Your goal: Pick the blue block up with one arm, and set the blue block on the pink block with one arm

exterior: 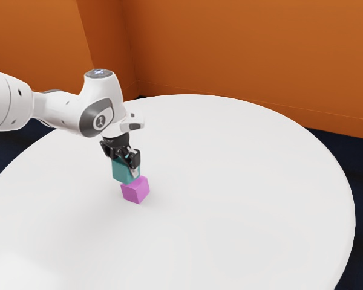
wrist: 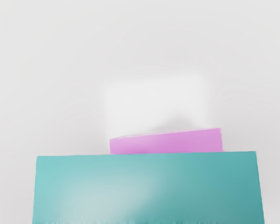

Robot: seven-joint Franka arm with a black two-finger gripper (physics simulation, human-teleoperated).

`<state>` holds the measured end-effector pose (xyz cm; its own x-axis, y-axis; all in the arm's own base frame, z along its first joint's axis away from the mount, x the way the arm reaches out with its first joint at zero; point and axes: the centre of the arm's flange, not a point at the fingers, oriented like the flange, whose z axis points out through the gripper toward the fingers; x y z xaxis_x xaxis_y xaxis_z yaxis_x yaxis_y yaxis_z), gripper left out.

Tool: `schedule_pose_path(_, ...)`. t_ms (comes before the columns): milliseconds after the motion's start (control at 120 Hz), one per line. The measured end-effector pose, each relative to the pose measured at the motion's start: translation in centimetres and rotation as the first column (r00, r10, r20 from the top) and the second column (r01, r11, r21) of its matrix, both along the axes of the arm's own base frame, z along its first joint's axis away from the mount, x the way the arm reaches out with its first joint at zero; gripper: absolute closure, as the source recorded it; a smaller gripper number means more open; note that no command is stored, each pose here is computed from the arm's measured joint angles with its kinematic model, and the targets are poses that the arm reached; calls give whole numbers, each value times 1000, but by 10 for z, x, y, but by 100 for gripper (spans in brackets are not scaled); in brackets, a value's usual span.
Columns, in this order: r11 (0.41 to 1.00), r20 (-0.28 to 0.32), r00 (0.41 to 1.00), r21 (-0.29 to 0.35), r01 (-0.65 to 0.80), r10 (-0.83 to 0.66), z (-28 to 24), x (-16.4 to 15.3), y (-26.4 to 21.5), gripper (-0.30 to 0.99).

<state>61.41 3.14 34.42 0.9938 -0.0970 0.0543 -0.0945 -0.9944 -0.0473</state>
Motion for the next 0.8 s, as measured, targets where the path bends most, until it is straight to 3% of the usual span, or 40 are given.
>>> schedule_pose_path(367, 999, -18, 999, 0, 42, -42, -11, 1, -8, 38)
schedule_pose_path(442, 998, -20, 998, 3, 58, -58, -11, 1, -11, 27)
schedule_pose_path(675, 995, -16, 995, 5, 96, -96, -7, 3, -15, 10)
schedule_pose_path(800, 994, 20, 994, 16, 106, -107, 35, 11, -16, 5)
